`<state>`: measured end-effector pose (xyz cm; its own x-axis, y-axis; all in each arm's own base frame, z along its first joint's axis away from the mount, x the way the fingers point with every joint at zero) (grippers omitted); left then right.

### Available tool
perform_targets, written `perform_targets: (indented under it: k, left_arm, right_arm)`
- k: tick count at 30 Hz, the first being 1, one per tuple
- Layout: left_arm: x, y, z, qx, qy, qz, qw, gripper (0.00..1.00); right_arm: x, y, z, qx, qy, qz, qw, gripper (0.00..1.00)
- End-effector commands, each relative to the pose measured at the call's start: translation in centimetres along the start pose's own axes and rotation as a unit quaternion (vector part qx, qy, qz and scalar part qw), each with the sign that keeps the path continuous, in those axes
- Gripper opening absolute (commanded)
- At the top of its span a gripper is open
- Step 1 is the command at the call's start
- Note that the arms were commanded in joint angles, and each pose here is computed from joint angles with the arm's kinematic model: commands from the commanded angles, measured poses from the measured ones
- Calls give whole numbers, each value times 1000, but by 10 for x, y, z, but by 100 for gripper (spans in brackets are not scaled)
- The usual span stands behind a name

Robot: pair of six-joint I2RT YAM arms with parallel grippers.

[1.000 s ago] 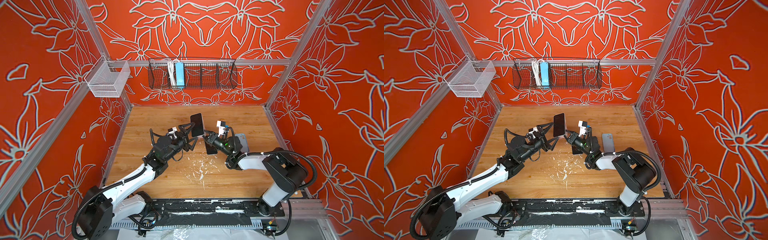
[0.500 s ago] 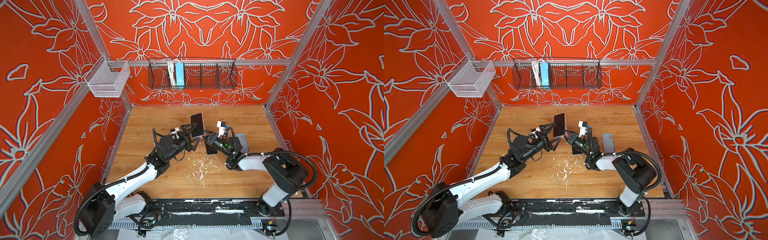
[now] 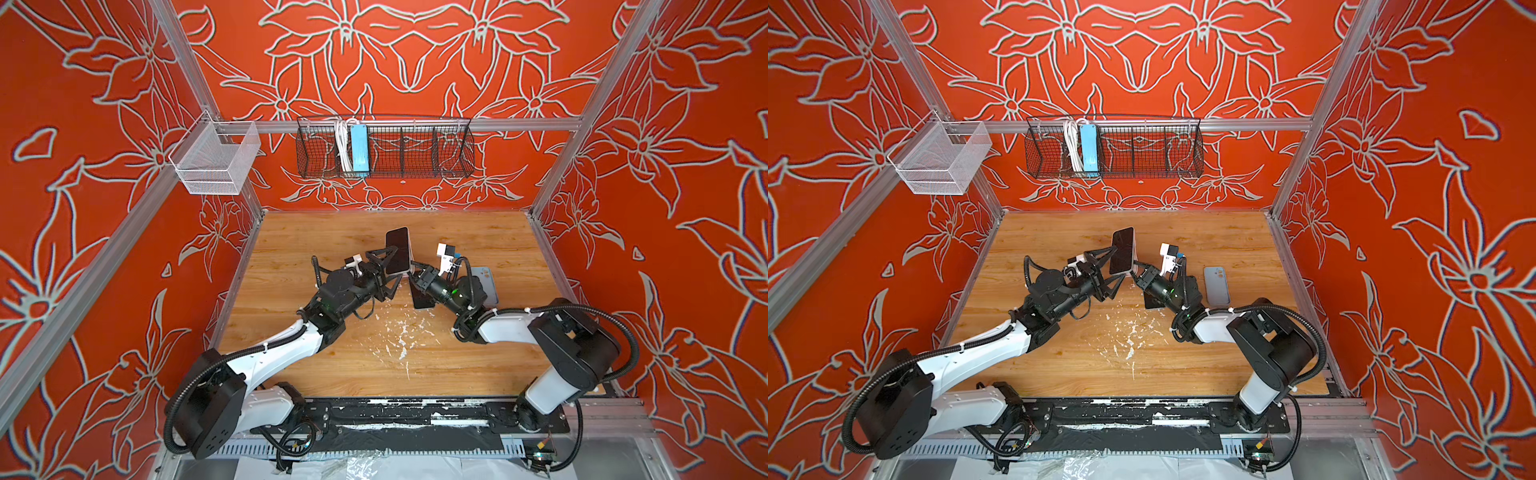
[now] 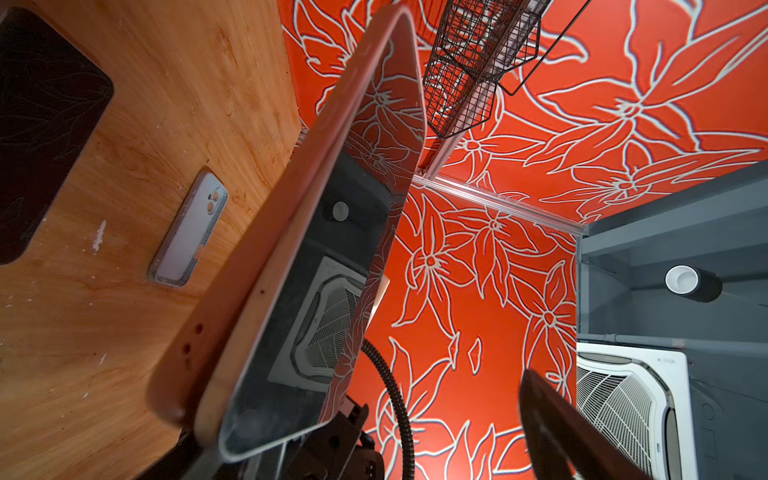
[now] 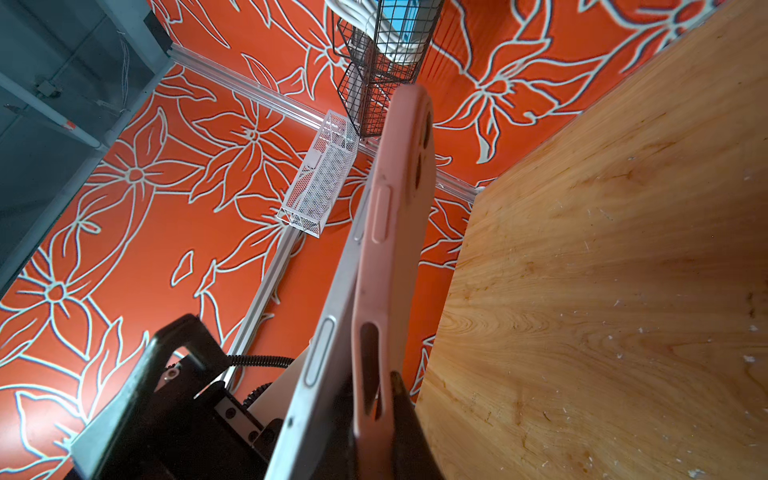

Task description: Take the phone out of the phone case

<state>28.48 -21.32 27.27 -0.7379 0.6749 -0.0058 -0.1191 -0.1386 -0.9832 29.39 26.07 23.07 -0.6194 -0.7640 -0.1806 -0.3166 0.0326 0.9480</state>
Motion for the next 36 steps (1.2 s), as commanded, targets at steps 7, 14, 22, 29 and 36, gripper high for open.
perform_targets:
  k: [7,14,22,29,36]
  left_arm:
    - [-4,-17,2,-25,-4,25,999,78]
    - [3,-24,2,-74,-15,6,997,66]
    - [4,-22,0,-85,-24,3,996,57]
    - [2,-22,-1,-88,-23,4,996,43]
    - [2,-27,-4,-100,-28,17,994,24]
  right_arm:
    - [3,37,-1,14,-7,-72,997,8]
    - [2,39,2,14,-4,-74,997,8]
    - [2,45,6,14,0,-83,996,8]
    - [2,46,10,12,4,-83,996,8]
    - [2,43,11,11,1,-79,997,8]
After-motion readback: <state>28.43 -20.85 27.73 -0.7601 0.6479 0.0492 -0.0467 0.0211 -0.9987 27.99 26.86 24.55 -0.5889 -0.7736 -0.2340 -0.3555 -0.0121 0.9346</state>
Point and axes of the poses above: each gripper's point midway between its finger pads, its own x axis back along the fingers, its own y axis along the line the jaws close on, z = x × y, the point moved 6 cm from there along x, back along the fingers, and after that the axes turned 6 degrees about -x, right-handed, at the moved point
